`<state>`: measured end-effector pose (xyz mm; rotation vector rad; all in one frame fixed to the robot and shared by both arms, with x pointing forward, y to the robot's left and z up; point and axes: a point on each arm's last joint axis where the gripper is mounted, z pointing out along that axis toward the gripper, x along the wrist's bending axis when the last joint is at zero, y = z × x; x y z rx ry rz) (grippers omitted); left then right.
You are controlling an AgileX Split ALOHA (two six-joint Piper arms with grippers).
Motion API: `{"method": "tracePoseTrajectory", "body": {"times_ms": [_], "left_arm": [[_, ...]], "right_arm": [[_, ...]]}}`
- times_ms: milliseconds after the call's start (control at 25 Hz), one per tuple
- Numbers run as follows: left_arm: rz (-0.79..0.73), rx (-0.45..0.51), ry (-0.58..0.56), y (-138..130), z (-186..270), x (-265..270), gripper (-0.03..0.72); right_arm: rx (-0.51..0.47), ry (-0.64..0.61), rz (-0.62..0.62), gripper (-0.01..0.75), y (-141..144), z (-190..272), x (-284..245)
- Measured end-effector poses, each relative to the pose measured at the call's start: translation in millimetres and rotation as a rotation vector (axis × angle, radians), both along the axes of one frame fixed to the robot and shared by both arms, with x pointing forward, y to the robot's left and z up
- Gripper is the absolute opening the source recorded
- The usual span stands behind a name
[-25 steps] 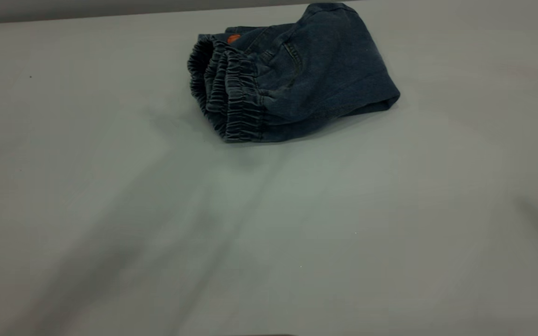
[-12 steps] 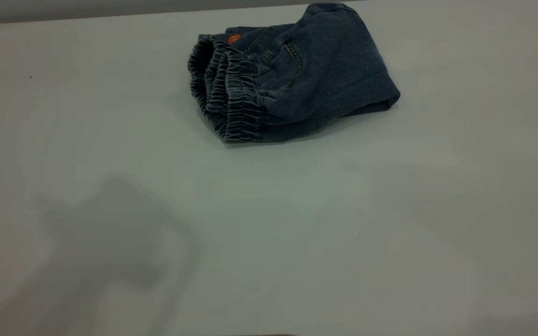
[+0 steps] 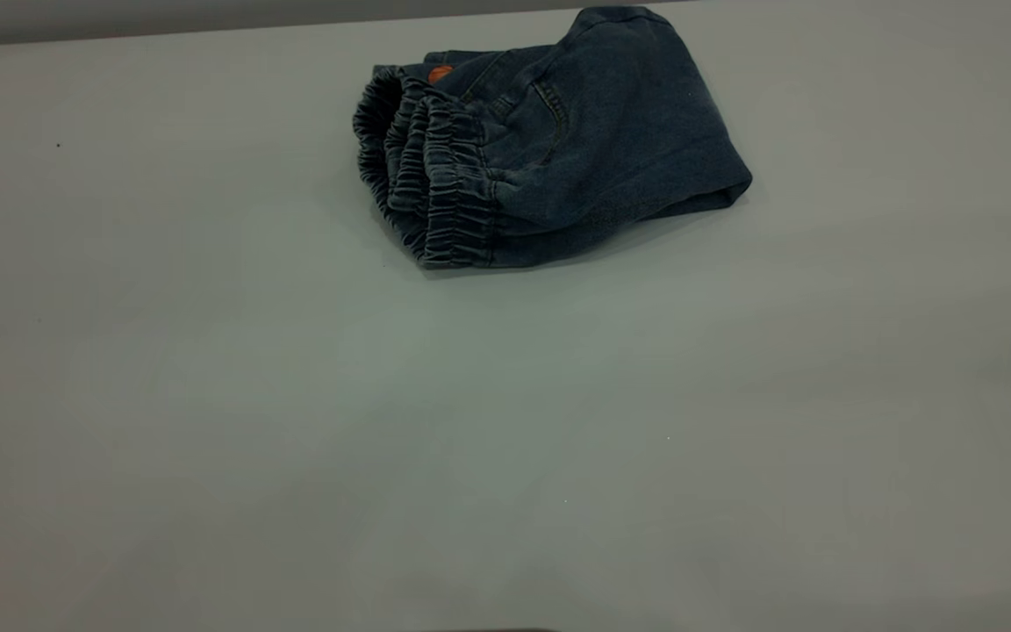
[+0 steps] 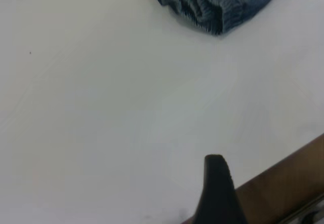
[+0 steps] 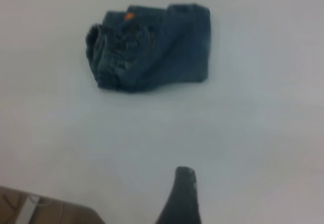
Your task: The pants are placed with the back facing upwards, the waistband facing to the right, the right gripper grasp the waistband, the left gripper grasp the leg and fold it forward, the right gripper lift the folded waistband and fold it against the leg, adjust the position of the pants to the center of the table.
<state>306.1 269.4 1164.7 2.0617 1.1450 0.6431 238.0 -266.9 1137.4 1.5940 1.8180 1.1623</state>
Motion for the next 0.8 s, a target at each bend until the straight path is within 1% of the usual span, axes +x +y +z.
{"method": "tracePoseTrajectory", "body": {"times_ms": [200, 400, 600, 800], "left_arm": [[-0.005, -0.022, -0.016, 15.9, -30.2, -26.6, 0.461], [-0.006, -0.015, -0.003, 23.1, -60.1, -38.1, 0.461], [-0.006, 0.001, 0.028, 25.0, -83.4, -41.5, 0.461], [-0.007, 0.017, 0.056, 24.0, -93.3, -40.2, 0.461]], "right_arm": [[-0.051, 0.045, -0.039, 0.580, -5.4, -27.4, -0.9], [-0.106, 0.102, -0.063, 0.580, -10.5, -55.2, 2.7], [-0.130, 0.080, -0.085, 0.580, -13.4, -75.8, 4.9], [-0.143, 0.043, -0.102, 0.580, -15.0, -90.3, 3.1]]}}
